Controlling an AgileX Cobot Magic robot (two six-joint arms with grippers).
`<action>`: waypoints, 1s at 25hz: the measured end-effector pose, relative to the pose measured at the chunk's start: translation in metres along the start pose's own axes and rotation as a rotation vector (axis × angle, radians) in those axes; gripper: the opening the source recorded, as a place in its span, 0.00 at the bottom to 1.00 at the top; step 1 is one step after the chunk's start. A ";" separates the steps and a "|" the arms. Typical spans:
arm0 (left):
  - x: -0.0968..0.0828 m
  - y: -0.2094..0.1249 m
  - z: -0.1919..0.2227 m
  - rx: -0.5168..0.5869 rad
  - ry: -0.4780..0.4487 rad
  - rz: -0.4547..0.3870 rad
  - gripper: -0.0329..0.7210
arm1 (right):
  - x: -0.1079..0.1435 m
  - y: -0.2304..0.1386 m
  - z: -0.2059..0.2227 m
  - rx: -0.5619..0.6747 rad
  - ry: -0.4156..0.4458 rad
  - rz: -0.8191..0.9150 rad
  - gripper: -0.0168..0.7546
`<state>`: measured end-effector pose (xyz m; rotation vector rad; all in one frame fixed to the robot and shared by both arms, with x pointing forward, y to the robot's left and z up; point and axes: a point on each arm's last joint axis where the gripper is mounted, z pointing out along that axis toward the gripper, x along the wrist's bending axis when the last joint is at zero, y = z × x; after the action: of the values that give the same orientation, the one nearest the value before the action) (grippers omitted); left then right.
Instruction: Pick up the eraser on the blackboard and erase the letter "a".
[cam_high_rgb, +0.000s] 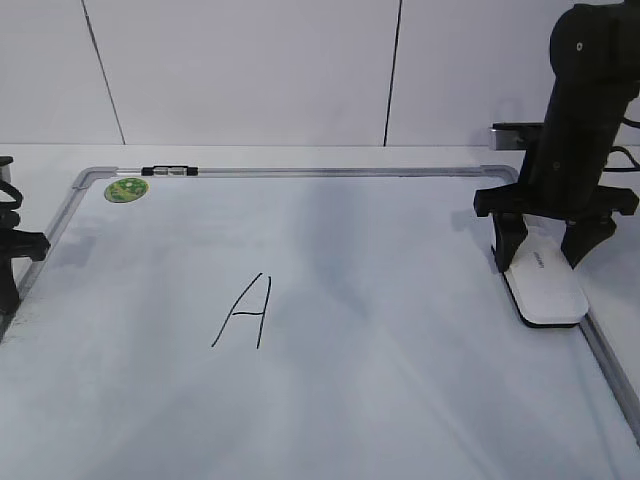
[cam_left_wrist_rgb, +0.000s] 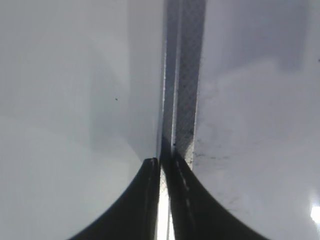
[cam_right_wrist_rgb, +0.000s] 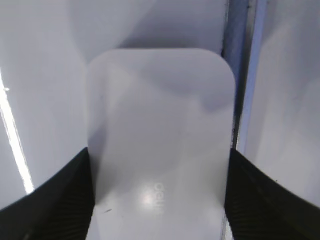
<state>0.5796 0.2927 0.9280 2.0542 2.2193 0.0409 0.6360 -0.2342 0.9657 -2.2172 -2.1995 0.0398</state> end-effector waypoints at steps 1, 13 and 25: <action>0.000 0.000 0.000 0.000 0.000 0.000 0.12 | 0.000 0.000 0.000 0.000 0.000 -0.002 0.75; 0.000 0.000 0.000 0.000 -0.003 -0.002 0.12 | -0.001 0.000 0.000 -0.001 -0.006 -0.004 0.75; 0.000 0.000 0.000 -0.001 -0.003 -0.002 0.12 | -0.001 0.002 0.007 0.013 -0.018 -0.001 0.75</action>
<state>0.5797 0.2925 0.9280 2.0496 2.2197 0.0395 0.6377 -0.2354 0.9588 -2.2176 -2.2030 0.0751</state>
